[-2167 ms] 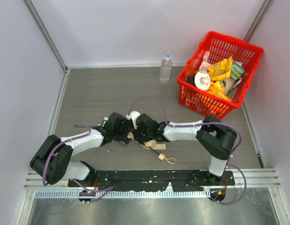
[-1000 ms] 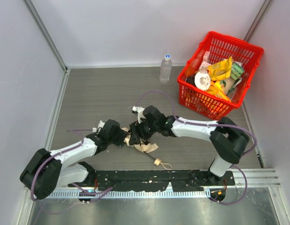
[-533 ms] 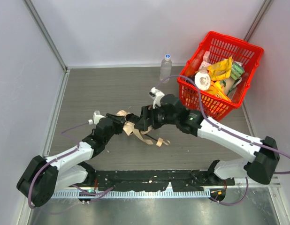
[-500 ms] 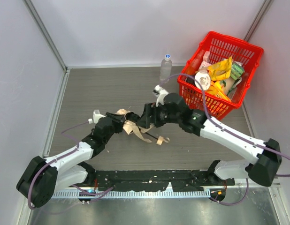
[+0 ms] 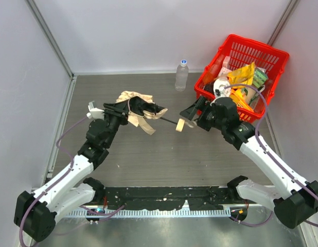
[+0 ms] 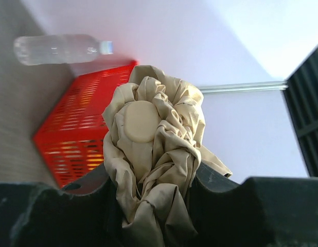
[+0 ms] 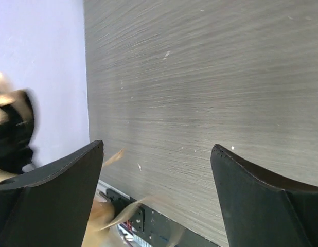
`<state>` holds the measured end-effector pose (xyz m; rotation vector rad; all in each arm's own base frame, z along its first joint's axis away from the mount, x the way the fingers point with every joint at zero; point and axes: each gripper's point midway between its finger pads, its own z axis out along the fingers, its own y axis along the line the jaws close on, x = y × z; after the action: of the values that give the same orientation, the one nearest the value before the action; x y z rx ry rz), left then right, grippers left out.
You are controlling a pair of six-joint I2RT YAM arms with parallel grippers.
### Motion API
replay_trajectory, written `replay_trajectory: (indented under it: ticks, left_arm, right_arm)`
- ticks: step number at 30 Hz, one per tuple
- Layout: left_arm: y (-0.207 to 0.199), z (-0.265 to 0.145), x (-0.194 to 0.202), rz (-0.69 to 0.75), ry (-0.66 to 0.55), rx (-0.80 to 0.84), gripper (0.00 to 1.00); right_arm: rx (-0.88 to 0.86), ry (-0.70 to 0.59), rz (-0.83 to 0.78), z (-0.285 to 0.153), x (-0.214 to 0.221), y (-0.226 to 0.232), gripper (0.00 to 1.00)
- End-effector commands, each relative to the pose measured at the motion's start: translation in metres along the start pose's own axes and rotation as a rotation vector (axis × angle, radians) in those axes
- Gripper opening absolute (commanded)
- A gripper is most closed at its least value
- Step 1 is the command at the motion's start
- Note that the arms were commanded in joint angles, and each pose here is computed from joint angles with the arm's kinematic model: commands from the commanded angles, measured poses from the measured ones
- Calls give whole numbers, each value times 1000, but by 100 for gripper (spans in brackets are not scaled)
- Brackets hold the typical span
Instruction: Put away the umbrella
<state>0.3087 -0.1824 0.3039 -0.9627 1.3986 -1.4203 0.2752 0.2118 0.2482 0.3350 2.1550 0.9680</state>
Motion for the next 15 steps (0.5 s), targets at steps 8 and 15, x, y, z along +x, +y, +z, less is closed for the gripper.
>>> replay_trajectory:
  ticks: [8, 15]
  left_arm:
    - [-132, -18, -3, -208, 60, 342, 0]
    - [-141, -21, -3, -219, 69, 375, 0]
  right_arm:
    - [-545, 160, 583, -2, 21, 65, 87]
    - [-744, 307, 811, -20, 55, 133, 87]
